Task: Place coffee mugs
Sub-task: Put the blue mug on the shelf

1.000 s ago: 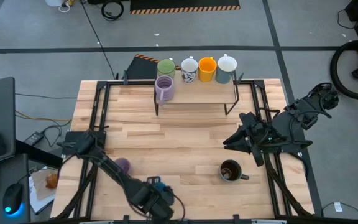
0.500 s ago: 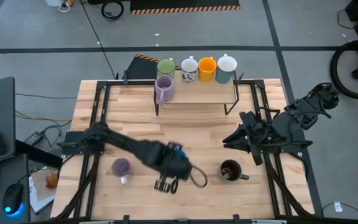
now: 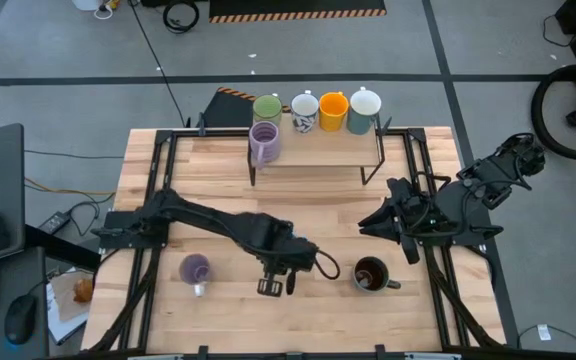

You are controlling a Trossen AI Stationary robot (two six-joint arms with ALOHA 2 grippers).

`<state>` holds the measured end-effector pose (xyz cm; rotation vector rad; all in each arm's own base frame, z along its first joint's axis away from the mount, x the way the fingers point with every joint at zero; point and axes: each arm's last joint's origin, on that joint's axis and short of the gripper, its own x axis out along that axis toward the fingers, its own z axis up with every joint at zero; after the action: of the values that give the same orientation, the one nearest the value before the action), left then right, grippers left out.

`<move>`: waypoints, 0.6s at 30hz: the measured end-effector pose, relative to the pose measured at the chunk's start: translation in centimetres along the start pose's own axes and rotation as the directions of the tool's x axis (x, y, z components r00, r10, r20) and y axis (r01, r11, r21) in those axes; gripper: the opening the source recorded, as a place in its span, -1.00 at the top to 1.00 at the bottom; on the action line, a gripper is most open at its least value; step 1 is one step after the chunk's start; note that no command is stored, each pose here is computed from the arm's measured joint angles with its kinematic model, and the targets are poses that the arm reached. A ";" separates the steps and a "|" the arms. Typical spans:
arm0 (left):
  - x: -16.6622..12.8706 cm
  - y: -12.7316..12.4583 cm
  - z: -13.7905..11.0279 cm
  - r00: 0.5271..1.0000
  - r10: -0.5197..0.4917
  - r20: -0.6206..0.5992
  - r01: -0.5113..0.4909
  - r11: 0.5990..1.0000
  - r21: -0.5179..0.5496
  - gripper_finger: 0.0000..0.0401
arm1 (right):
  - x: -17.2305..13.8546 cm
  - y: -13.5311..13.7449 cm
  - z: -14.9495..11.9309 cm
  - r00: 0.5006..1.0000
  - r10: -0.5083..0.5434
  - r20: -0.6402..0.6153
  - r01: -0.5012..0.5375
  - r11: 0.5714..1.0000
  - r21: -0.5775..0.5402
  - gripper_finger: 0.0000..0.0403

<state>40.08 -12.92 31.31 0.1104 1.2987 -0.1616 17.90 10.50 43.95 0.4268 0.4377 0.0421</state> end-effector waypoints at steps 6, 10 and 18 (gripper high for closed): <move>4.3 -2.9 -0.9 1.000 0.012 -0.005 -0.013 0.999 -0.037 0.87 | 0.0 0.0 0.0 1.000 -0.003 -0.005 0.003 1.000 0.003 0.59; 6.3 -5.2 -2.0 0.999 -0.022 -0.025 0.020 0.999 -0.049 0.87 | 0.0 0.0 -0.1 1.000 0.004 -0.010 -0.003 1.000 0.006 0.59; 7.6 -7.2 -3.2 0.997 -0.062 -0.045 0.056 0.991 -0.121 0.84 | 0.0 0.0 -0.1 1.000 0.005 -0.013 -0.004 1.000 0.005 0.59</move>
<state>37.73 -19.85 23.25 -0.0269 1.3575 -0.1313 17.86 10.51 43.87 0.4326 0.4499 0.0482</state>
